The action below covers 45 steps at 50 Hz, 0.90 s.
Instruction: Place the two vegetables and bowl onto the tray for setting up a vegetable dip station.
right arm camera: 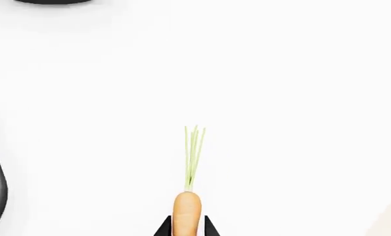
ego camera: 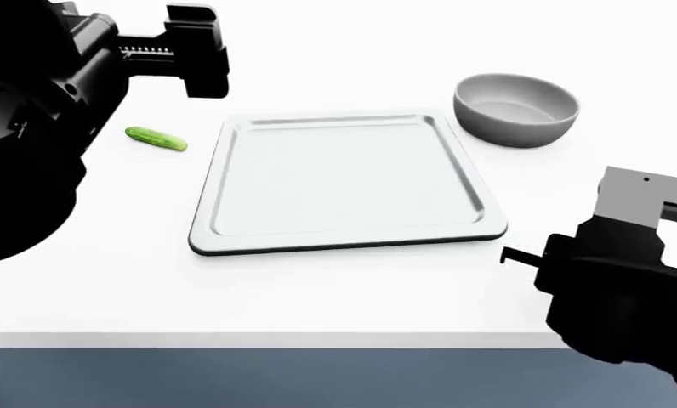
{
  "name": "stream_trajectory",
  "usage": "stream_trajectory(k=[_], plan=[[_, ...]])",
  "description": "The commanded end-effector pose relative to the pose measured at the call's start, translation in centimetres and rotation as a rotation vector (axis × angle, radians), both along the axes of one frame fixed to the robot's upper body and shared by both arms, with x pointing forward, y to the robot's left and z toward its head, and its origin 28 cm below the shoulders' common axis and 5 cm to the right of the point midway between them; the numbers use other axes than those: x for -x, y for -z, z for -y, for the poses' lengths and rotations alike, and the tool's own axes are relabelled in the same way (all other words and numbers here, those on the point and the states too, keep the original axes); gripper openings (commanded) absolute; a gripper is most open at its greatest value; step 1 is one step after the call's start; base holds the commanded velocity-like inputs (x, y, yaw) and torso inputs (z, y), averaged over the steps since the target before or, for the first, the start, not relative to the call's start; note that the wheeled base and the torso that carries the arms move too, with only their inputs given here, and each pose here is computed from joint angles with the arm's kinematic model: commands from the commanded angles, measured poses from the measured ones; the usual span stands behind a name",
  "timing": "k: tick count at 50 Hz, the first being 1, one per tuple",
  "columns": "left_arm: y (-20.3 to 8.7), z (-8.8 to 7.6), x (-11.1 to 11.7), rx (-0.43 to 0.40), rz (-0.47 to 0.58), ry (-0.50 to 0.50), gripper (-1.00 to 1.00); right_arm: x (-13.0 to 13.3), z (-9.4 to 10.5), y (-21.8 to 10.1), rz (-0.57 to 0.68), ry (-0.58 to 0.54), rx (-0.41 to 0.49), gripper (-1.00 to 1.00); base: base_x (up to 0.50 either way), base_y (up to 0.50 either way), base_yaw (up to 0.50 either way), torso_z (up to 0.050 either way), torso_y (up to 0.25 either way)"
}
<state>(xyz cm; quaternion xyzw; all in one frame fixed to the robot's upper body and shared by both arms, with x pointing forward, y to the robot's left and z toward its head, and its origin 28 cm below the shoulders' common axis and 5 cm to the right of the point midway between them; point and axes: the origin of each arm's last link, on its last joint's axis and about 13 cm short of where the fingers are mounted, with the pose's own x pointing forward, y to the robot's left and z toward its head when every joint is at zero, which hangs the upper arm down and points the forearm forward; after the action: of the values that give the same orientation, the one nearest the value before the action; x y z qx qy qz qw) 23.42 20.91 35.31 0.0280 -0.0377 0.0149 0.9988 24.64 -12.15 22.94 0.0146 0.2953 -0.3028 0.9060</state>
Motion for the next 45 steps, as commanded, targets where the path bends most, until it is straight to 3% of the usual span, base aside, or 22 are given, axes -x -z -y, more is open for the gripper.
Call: stream_trajectory(k=[1, 18, 20, 26, 30, 36, 45], plan=[[-0.1, -0.1, 0.0, 0.003, 0.002, -0.003, 1.0, 1.5, -0.4, -3.5, 0.097, -0.078, 0.021, -1.0, 0.0, 0.0, 0.0, 0.0, 0.0], [0.0, -0.2, -0.1, 0.008, -0.002, -0.006, 1.0, 3.1, -1.3, -9.9, 0.248, -0.348, 0.077, -1.0, 0.0, 0.0, 0.0, 0.0, 0.0], [0.0, -0.2, -0.1, 0.009, -0.002, -0.007, 1.0, 3.1, -1.4, -10.4, 0.289, -0.433, 0.122, -1.0, 0.0, 0.0, 0.0, 0.0, 0.0], [-0.1, -0.2, -0.1, 0.009, -0.002, -0.009, 1.0, 2.9, -1.6, -11.7, 0.3, -0.496, 0.083, -1.0, 0.0, 0.0, 0.0, 0.0, 0.0], [-0.1, -0.2, 0.0, 0.008, -0.001, -0.008, 1.0, 2.4, -1.9, -12.6, 0.318, -0.616, 0.104, -1.0, 0.0, 0.0, 0.0, 0.0, 0.0], [-0.1, -0.2, -0.1, 0.007, -0.001, -0.008, 1.0, 1.1, -2.6, -13.2, 0.293, -0.761, 0.046, -1.0, 0.0, 0.0, 0.0, 0.0, 0.0], [-0.1, -0.2, -0.1, 0.008, 0.001, -0.008, 1.0, -2.0, -4.5, -12.9, 0.266, -0.903, -0.003, -1.0, 0.0, 0.0, 0.0, 0.0, 0.0]])
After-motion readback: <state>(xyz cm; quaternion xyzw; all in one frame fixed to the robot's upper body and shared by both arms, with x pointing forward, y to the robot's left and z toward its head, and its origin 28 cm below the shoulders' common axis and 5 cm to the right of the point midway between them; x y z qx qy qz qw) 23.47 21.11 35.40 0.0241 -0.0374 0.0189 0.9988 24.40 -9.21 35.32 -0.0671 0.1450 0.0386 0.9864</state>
